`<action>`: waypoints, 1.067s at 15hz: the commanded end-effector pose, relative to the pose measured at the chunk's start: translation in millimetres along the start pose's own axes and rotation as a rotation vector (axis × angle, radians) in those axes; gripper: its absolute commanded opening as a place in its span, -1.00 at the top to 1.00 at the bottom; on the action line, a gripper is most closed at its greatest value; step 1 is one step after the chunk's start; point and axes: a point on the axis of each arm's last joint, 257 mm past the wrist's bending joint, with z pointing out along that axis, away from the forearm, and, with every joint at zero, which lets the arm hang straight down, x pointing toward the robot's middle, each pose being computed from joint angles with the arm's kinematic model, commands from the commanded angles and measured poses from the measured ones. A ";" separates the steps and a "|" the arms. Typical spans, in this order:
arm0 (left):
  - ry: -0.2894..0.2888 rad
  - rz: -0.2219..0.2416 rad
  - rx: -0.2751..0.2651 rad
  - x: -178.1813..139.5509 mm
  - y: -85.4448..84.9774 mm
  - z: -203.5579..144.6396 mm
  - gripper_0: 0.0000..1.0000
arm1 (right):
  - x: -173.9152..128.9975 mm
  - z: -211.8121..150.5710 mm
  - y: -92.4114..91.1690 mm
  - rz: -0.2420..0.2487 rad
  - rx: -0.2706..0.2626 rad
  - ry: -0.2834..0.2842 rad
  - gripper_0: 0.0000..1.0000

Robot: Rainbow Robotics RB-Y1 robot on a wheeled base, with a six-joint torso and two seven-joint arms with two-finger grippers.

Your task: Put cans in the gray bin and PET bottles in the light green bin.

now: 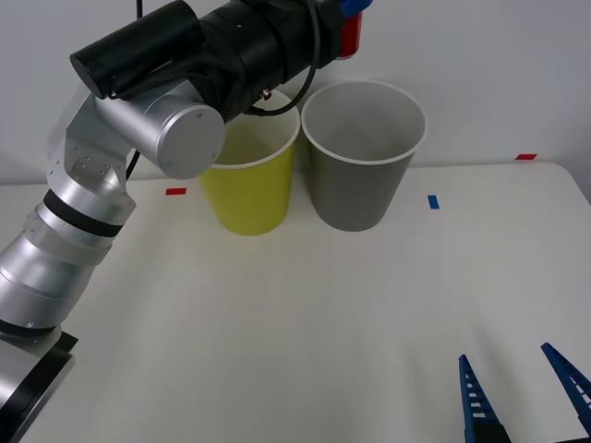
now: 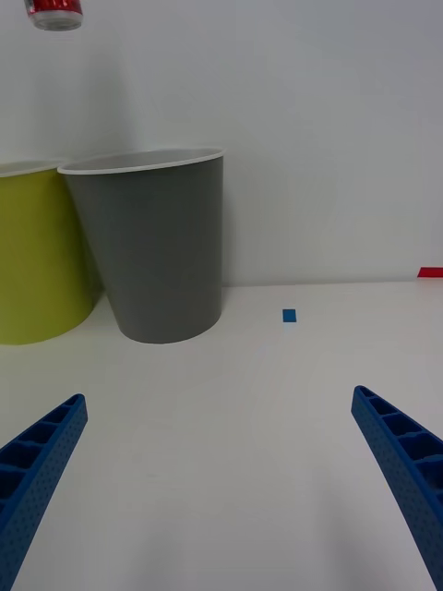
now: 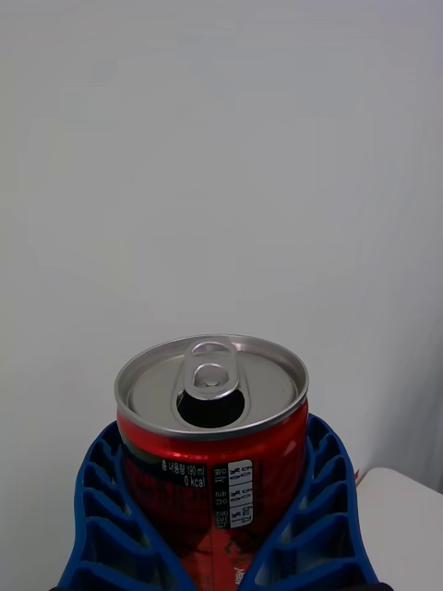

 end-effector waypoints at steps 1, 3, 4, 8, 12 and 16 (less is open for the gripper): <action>-0.013 0.011 0.006 7.8 -3.2 8.0 1.00 | 0.0 0.0 0.0 0.000 0.000 0.000 -1.00; -0.033 0.010 0.004 16.6 -3.4 14.5 1.00 | 0.0 0.0 0.0 0.000 0.000 0.000 -1.00; -0.044 0.016 0.004 21.2 -3.8 19.2 1.00 | 0.0 0.0 0.0 0.000 0.000 0.000 -1.00; -0.058 0.006 0.014 32.6 -9.7 32.8 1.00 | 0.0 0.0 0.0 0.000 0.000 0.000 -1.00; -0.051 -0.008 0.033 34.8 -21.8 40.7 1.00 | 0.0 0.0 0.0 0.000 0.000 0.000 -1.00; -0.043 -0.014 0.024 39.9 -16.7 40.3 1.00 | 0.0 0.0 0.0 0.000 0.000 0.000 -1.00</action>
